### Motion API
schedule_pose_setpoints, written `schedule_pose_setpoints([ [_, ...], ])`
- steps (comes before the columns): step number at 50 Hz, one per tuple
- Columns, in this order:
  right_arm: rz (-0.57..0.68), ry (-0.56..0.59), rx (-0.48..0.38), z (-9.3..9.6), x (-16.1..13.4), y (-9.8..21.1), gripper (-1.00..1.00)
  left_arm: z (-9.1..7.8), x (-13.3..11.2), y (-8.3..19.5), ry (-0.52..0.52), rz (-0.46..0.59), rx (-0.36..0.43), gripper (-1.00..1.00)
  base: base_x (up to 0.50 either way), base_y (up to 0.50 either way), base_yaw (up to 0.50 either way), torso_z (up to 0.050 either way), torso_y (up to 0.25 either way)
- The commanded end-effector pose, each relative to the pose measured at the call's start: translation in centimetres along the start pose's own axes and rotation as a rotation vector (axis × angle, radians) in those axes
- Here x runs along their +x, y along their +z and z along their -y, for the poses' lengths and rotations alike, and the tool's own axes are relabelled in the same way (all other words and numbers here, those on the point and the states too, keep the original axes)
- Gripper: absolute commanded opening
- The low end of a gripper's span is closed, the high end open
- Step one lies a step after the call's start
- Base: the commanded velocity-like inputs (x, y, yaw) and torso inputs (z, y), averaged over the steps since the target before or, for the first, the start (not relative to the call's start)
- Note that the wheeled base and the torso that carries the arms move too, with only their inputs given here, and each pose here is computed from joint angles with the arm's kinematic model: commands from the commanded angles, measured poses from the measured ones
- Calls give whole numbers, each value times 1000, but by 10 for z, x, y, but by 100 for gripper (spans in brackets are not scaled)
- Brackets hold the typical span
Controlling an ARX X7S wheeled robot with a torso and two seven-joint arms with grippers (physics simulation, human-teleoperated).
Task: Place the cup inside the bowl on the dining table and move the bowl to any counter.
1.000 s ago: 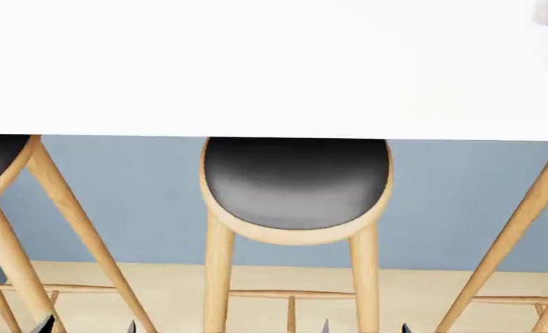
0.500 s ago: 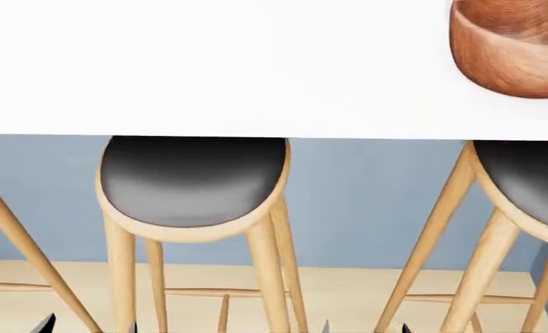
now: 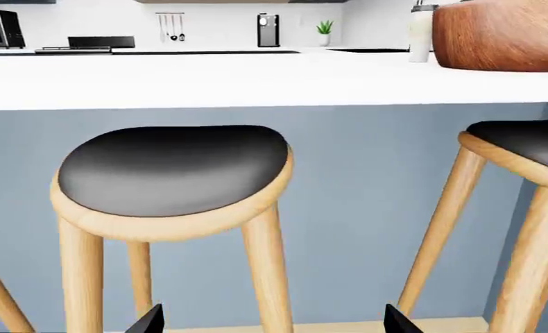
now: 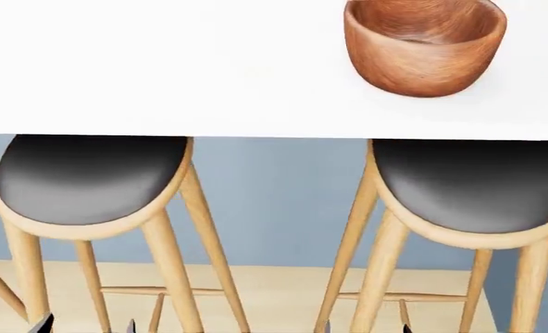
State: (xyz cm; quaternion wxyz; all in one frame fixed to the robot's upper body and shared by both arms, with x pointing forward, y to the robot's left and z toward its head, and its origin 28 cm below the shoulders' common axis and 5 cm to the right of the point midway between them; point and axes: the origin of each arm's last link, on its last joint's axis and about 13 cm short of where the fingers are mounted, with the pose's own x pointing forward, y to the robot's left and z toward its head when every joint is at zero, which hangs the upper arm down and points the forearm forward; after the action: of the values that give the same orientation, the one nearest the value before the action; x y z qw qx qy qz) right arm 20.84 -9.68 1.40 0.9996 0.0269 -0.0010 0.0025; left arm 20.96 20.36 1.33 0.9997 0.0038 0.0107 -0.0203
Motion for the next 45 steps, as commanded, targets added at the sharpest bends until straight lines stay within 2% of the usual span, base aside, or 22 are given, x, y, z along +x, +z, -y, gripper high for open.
schedule_pose_setpoints([
  [1, 0, -1, -2, 0, 0, 0, 100, -3, -1, -1, 5, -2, -1, 100, -1, -500, 0, 0, 0],
  [28, 5, -3, -10, 0, 0, 0, 100, -3, -1, -1, 4, -4, -3, 100, -1, -489, 0, 0, 0],
  [45, 5, 3, -56, -1, 1, 0, 100, -6, -2, 0, 6, -3, -11, 100, 0, -12, 0, 0, 0],
])
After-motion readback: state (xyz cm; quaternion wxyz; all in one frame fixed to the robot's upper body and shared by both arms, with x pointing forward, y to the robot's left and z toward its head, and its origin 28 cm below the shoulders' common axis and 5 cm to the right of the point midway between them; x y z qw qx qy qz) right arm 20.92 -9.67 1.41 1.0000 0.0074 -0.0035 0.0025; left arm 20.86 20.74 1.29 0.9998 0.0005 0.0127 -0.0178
